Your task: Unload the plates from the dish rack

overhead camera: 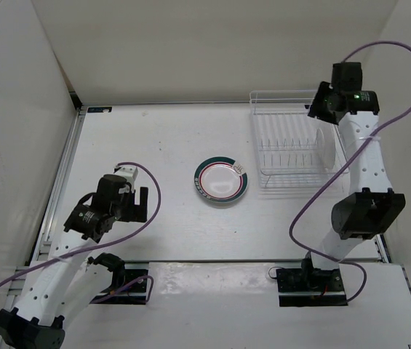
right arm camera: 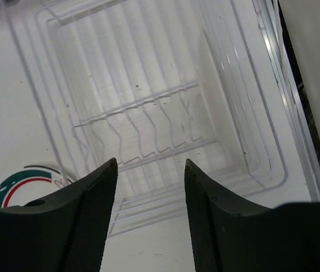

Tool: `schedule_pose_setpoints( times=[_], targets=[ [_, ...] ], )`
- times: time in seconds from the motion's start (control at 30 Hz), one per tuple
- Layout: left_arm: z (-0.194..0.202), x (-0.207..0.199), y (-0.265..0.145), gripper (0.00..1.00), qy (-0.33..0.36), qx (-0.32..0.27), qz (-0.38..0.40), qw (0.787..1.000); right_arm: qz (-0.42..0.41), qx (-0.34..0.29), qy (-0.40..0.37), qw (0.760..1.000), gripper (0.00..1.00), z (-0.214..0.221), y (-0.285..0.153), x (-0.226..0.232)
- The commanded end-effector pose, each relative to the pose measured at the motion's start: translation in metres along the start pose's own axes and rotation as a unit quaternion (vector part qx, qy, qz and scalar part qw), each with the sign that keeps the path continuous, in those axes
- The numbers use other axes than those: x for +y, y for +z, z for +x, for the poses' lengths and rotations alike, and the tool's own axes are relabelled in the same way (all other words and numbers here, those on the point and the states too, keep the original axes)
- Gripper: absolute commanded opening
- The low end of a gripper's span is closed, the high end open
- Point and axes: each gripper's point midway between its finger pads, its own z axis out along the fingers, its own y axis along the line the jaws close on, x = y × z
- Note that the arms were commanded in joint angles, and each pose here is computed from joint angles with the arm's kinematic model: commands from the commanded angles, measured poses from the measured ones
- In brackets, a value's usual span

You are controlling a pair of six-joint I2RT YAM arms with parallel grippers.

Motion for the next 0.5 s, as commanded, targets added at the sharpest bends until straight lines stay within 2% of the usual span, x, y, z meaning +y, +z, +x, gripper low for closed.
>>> schedule_pose_setpoints(
  times=[0.0, 0.03, 0.07, 0.17, 0.43, 0.47],
  targets=[
    [-0.004, -0.001, -0.003, 1.0, -0.004, -0.002, 0.001, 1.0, -0.015, -0.012, 0.072, 0.997, 0.56, -0.002, 0.004, -0.028],
    [-0.004, -0.002, -0.003, 1.0, -0.005, 0.0, 0.002, 1.0, -0.021, 0.013, 0.081, 0.996, 0.57, 0.021, 0.013, -0.033],
    [-0.004, -0.001, -0.002, 1.0, -0.003, 0.002, 0.0, 1.0, -0.028, -0.02, 0.103, 0.994, 0.57, 0.005, 0.013, -0.047],
    [0.0, -0.002, 0.001, 1.0, -0.003, 0.014, -0.001, 1.0, -0.05, -0.004, 0.136, 0.989, 0.59, 0.009, 0.024, -0.06],
    [0.005, -0.003, 0.011, 1.0, 0.004, 0.05, -0.005, 0.999, -0.093, 0.031, 0.165, 0.981, 0.6, -0.001, 0.058, -0.076],
    [0.005, -0.003, 0.012, 1.0, 0.004, 0.053, -0.006, 0.999, -0.099, 0.017, 0.167, 0.981, 0.6, -0.01, 0.06, -0.078]
  ],
)
